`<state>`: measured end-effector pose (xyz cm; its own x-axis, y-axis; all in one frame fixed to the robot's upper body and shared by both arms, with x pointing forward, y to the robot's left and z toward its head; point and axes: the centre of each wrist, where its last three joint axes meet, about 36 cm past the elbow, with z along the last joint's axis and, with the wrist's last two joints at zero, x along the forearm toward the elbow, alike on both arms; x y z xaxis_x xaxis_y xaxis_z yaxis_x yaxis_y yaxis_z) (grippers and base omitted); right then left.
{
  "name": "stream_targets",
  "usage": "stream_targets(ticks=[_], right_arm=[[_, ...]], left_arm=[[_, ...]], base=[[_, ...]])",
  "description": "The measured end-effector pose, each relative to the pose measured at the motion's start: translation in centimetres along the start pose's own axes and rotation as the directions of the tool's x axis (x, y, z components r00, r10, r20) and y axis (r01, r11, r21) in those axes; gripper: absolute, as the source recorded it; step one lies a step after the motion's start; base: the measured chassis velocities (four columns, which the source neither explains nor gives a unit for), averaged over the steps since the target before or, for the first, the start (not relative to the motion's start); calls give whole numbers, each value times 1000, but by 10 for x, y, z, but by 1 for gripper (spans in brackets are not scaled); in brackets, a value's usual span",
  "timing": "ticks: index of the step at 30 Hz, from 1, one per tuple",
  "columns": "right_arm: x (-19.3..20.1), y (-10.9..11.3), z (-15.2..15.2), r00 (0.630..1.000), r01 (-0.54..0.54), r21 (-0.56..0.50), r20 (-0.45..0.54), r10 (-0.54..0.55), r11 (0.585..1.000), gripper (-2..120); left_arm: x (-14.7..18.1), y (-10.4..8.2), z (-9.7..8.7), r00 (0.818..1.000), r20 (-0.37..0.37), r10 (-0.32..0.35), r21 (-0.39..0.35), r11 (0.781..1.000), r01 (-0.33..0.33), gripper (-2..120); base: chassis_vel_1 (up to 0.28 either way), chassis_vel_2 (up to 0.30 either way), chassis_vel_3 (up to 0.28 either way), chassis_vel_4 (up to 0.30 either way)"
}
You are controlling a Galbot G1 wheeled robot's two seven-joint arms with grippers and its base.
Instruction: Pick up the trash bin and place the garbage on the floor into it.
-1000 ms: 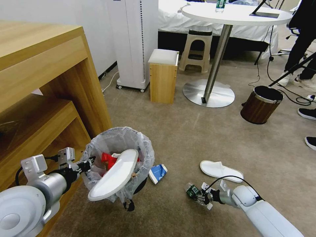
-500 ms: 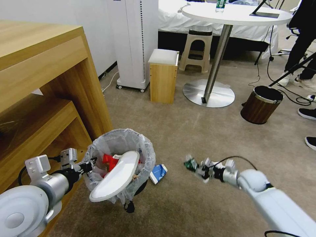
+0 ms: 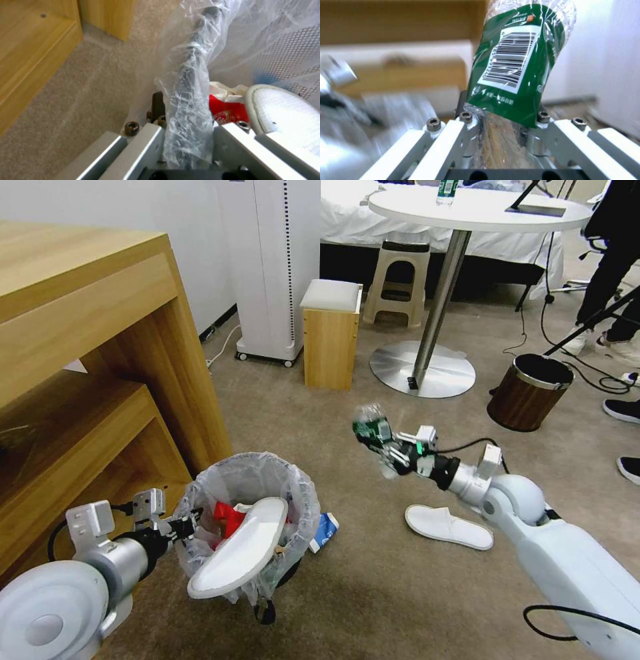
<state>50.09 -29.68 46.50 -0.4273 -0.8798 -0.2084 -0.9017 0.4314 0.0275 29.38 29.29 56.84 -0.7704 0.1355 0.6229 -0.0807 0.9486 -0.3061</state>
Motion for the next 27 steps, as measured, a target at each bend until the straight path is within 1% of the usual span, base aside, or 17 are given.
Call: stream_targets(ticks=[1, 2, 4, 5, 7, 8, 9, 11, 13, 15, 17, 18, 21, 22, 25, 27], right_arm=[[-11, 4, -3, 999, 30, -19, 41, -29, 999, 15], [-11, 4, -3, 999, 30, -19, 41, -29, 999, 15], [-39, 11, -11, 987, 107, -43, 126, -101, 993, 15], [-39, 11, -11, 987, 107, -43, 126, -101, 993, 15], [-65, 19, -16, 970, 174, -61, 180, -161, 983, 15], [-75, 22, -16, 963, 200, -66, 199, -183, 978, 15], [-75, 22, -16, 963, 200, -66, 199, -183, 978, 15], [-100, 30, -10, 942, 261, -82, 238, -236, 962, 15], [-117, 36, -3, 926, 308, -92, 257, -276, 947, 15], [-123, 39, 1, 920, 326, -98, 263, -291, 940, 15], [-143, 51, 13, 902, 372, -119, 280, -328, 920, 15], [-143, 51, 13, 902, 372, -119, 280, -328, 920, 15], [-163, 68, 29, 881, 425, -144, 295, -371, 894, 15], [-163, 68, 29, 881, 425, -144, 295, -371, 894, 15], [-180, 84, 42, 862, 464, -159, 306, -404, 871, 15], [-183, 87, 44, 859, 470, -162, 309, -407, 868, 15]], left_arm=[[0, 0, 0, 1000, -2, 2, 2, 1000, -2, 0], [0, 0, 0, 1000, -2, 2, 2, 1000, -2, 0], [1, -1, 0, 1000, -2, 11, 2, 1000, -11, 0], [1, -1, 0, 1000, -2, 11, 2, 1000, -11, 0], [2, -2, -1, 1000, -1, 16, 3, 1000, -16, 0], [2, -2, -1, 1000, 0, 16, 3, 1000, -16, 0], [2, -2, -1, 1000, 0, 16, 3, 1000, -16, 0], [2, -2, -2, 1000, 2, 17, 4, 1000, -17, 0], [2, -2, -3, 1000, 3, 19, 6, 1000, -19, 0], [1, -1, -3, 1000, 4, 19, 7, 1000, -19, 0], [1, -1, -4, 1000, 5, 21, 11, 1000, -21, 0], [1, -1, -4, 1000, 5, 21, 11, 1000, -21, 0], [-1, 1, -6, 1000, 8, 20, 17, 1000, -20, 0], [-1, 1, -6, 1000, 8, 20, 17, 1000, -20, 0], [-3, 1, -7, 1000, 10, 25, 24, 999, -26, 0], [-3, 1, -7, 1000, 10, 27, 25, 999, -27, 0]], base=[[0, 0, 0, 0], [0, 0, 0, 0], [0, 0, 0, 0], [0, 0, 0, 0], [0, 0, 0, 0], [0, 0, 0, 0], [0, 0, 0, 0], [0, 0, 0, 0], [0, 0, 0, 0], [0, 0, 0, 0], [0, 0, 0, 0], [0, 0, 0, 0], [0, 0, 0, 0], [0, 0, 0, 0], [0, 0, 0, 0], [0, 0, 0, 0]])
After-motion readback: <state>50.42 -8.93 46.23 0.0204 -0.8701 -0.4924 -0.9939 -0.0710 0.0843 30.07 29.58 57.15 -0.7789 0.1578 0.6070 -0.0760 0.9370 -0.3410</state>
